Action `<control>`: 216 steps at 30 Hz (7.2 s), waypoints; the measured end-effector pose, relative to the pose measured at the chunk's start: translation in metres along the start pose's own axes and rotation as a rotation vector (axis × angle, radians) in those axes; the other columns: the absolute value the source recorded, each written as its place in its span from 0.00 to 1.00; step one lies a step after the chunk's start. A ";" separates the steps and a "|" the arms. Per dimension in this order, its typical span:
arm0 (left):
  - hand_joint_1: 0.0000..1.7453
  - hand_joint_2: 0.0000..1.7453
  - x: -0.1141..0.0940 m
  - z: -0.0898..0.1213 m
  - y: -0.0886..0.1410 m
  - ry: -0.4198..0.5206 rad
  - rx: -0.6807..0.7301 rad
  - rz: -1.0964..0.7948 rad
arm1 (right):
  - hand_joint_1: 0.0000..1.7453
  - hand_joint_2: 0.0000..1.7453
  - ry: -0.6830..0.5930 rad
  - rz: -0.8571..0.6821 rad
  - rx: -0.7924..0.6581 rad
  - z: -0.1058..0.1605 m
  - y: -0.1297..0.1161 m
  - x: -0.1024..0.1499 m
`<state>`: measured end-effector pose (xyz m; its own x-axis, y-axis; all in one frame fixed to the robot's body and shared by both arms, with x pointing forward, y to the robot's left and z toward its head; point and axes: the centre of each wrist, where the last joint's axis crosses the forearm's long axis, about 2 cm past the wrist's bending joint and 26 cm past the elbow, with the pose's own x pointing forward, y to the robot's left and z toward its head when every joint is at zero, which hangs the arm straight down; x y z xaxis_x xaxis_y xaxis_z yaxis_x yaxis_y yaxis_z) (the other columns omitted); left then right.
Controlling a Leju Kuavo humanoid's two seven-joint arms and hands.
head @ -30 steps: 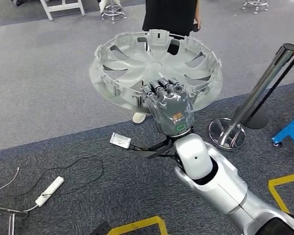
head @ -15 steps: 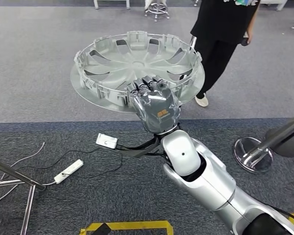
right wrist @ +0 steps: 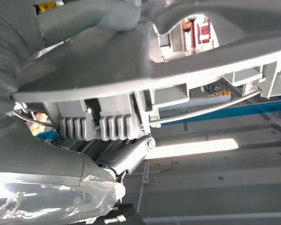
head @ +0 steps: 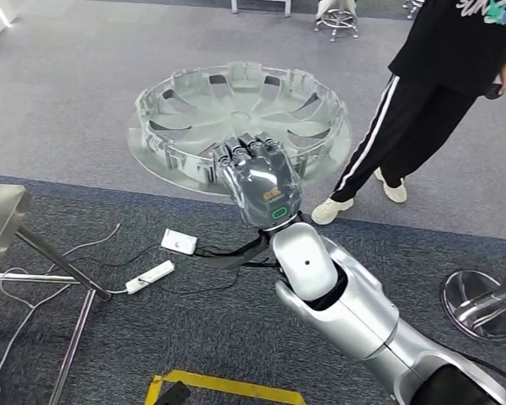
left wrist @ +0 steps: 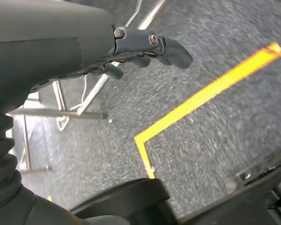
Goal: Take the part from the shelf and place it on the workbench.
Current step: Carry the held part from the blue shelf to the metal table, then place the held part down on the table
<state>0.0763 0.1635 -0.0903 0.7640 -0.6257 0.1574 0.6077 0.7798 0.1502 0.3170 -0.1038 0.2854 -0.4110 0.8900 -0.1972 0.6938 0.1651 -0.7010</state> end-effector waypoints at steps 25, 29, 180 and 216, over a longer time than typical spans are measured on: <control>0.00 1.00 0.001 0.000 -0.002 0.005 -0.011 0.016 | 1.00 1.00 -0.008 -0.018 0.026 0.012 0.008 0.004; 0.00 1.00 0.000 0.000 0.000 0.007 -0.008 0.017 | 1.00 1.00 -0.008 -0.019 0.025 0.012 0.008 0.004; 0.00 1.00 0.002 0.000 0.002 0.194 0.008 0.171 | 1.00 1.00 0.272 0.109 0.631 0.007 0.120 -0.106; 0.00 1.00 0.003 0.000 0.002 0.212 0.028 0.172 | 1.00 1.00 0.193 0.036 0.768 0.019 0.147 -0.061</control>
<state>0.0796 0.1631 -0.0893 0.8854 -0.4641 -0.0249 0.4614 0.8715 0.1661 0.4326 -0.1414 0.1814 -0.2375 0.9589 -0.1553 0.0736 -0.1417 -0.9872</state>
